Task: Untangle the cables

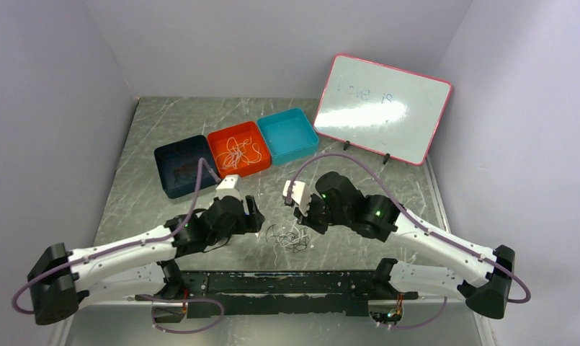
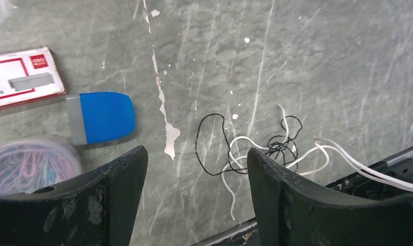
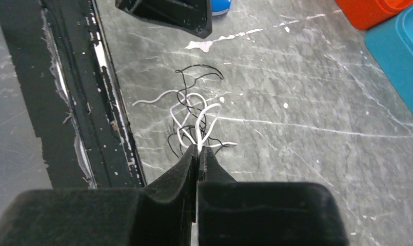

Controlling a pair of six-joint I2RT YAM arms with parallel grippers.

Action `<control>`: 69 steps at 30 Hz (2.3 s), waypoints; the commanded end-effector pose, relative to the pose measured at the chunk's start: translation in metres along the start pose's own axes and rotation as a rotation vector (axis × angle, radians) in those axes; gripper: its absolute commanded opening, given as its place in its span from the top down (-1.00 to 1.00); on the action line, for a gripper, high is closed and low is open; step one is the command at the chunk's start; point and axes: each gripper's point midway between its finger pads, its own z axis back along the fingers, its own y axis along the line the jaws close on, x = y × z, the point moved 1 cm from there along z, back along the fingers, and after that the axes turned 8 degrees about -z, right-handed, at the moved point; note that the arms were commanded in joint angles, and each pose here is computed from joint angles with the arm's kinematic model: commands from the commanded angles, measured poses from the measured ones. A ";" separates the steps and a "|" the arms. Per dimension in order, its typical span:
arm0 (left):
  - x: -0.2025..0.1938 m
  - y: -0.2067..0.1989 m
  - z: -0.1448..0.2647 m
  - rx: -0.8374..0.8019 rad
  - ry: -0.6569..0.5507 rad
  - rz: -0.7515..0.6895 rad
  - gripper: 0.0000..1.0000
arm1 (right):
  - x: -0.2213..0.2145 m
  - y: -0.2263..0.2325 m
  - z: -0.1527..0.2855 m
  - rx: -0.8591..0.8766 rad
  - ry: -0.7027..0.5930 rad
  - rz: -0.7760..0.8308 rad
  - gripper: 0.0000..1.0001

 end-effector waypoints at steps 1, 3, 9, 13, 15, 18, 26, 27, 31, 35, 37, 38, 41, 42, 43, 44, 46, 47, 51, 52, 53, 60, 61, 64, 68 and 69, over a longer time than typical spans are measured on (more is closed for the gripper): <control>0.007 -0.026 -0.017 -0.082 0.042 0.013 -0.51 | 0.002 -0.008 0.007 -0.057 -0.002 0.005 1.00; 0.003 -0.029 -0.027 -0.094 0.068 0.010 -0.50 | 0.002 -0.009 0.008 -0.065 -0.008 0.007 1.00; -0.012 -0.047 -0.032 -0.266 0.080 -0.061 -0.49 | 0.004 -0.013 0.012 -0.096 -0.033 0.009 1.00; -0.031 -0.044 -0.034 -0.293 0.139 -0.115 -0.49 | 0.005 -0.014 0.012 -0.101 -0.035 0.010 1.00; -0.040 -0.041 -0.038 -0.287 0.174 -0.133 -0.48 | 0.005 -0.014 0.012 -0.100 -0.032 0.010 1.00; -0.051 -0.034 -0.044 -0.255 0.215 -0.146 -0.46 | 0.005 -0.015 0.012 -0.103 -0.025 0.007 1.00; -0.060 -0.041 -0.060 -0.277 0.231 -0.151 -0.26 | 0.006 -0.012 0.013 -0.090 -0.037 -0.001 1.00; -0.060 -0.043 -0.062 -0.282 0.232 -0.151 -0.20 | 0.007 -0.011 0.013 -0.086 -0.041 -0.003 1.00; -0.063 -0.047 -0.069 -0.294 0.248 -0.162 0.03 | 0.008 -0.010 0.013 -0.082 -0.047 -0.010 1.00; -0.071 -0.044 -0.074 -0.279 0.272 -0.168 0.27 | 0.009 -0.011 0.014 -0.090 -0.052 -0.013 1.00; -0.074 -0.041 -0.074 -0.272 0.280 -0.167 0.42 | 0.010 -0.012 0.016 -0.100 -0.063 -0.016 1.00; -0.075 -0.040 -0.074 -0.269 0.281 -0.165 0.49 | 0.011 -0.013 0.016 -0.106 -0.068 -0.019 1.00; -0.073 -0.036 -0.072 -0.251 0.269 -0.158 0.66 | 0.016 -0.019 0.020 -0.150 -0.095 -0.032 1.00; -0.071 -0.035 -0.071 -0.242 0.263 -0.156 0.73 | 0.018 -0.023 0.022 -0.176 -0.106 -0.042 1.00; -0.070 -0.032 -0.071 -0.227 0.256 -0.155 0.79 | 0.022 -0.028 0.025 -0.210 -0.118 -0.053 1.00; -0.069 -0.030 -0.071 -0.216 0.251 -0.154 0.84 | 0.025 -0.034 0.029 -0.246 -0.131 -0.064 1.00; -0.068 -0.027 -0.070 -0.201 0.250 -0.157 0.86 | 0.033 -0.047 0.039 -0.333 -0.160 -0.081 1.00; -0.068 -0.026 -0.070 -0.198 0.251 -0.160 0.86 | 0.038 -0.055 0.047 -0.387 -0.183 -0.092 1.00; -0.073 -0.021 -0.071 -0.179 0.267 -0.164 0.86 | 0.068 -0.082 0.089 -0.589 -0.307 -0.148 1.00; -0.075 -0.019 -0.071 -0.173 0.272 -0.163 0.86 | 0.076 -0.088 0.102 -0.637 -0.342 -0.167 1.00; -0.077 -0.018 -0.071 -0.169 0.277 -0.162 0.86 | 0.085 -0.092 0.114 -0.675 -0.377 -0.185 1.00; -0.090 -0.009 -0.078 -0.135 0.311 -0.162 0.86 | 0.154 -0.100 0.221 -0.804 -0.749 -0.256 1.00; -0.092 -0.009 -0.080 -0.133 0.316 -0.162 0.86 | 0.162 -0.100 0.234 -0.812 -0.801 -0.263 1.00; -0.097 -0.009 -0.082 -0.131 0.332 -0.161 0.86 | 0.180 -0.099 0.274 -0.840 -0.938 -0.275 1.00; -0.102 -0.007 -0.084 -0.130 0.348 -0.156 0.86 | 0.195 -0.098 0.317 -0.884 -1.070 -0.270 1.00; -0.103 -0.007 -0.085 -0.128 0.350 -0.154 0.86 | 0.198 -0.097 0.327 -0.895 -1.104 -0.268 1.00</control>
